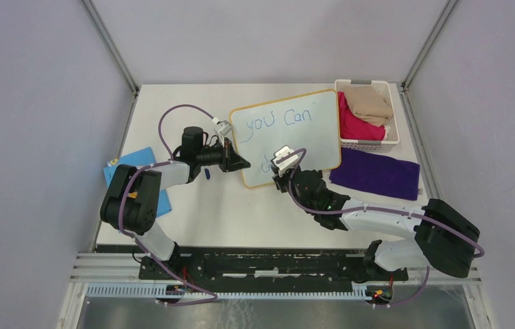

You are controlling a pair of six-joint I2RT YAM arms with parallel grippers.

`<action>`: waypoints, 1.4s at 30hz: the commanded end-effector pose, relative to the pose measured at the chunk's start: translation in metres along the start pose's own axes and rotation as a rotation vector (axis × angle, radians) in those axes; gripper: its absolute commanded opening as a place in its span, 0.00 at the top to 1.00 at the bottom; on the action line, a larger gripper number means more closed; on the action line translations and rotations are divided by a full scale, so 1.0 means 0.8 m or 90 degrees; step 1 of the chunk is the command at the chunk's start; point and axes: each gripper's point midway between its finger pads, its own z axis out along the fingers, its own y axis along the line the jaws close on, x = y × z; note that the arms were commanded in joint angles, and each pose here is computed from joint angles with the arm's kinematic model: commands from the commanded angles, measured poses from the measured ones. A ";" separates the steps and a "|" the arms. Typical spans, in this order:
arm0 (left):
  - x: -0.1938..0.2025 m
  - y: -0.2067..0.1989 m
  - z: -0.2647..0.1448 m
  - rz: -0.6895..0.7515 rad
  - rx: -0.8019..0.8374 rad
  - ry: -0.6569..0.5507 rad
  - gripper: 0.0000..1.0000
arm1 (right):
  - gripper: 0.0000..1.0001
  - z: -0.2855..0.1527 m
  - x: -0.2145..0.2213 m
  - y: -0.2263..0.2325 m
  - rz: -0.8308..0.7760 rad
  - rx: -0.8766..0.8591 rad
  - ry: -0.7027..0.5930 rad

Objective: Write a sentence on the whiteboard

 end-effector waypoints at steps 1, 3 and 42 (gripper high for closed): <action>0.037 0.017 0.003 -0.001 -0.049 0.057 0.98 | 1.00 -0.009 -0.034 0.008 0.029 -0.034 -0.060; 0.037 0.017 0.003 -0.001 -0.048 0.057 0.98 | 1.00 -0.008 -0.038 0.013 0.028 -0.045 -0.064; 0.039 0.018 0.003 -0.002 -0.051 0.061 0.98 | 1.00 0.018 -0.006 -0.016 0.020 0.039 0.000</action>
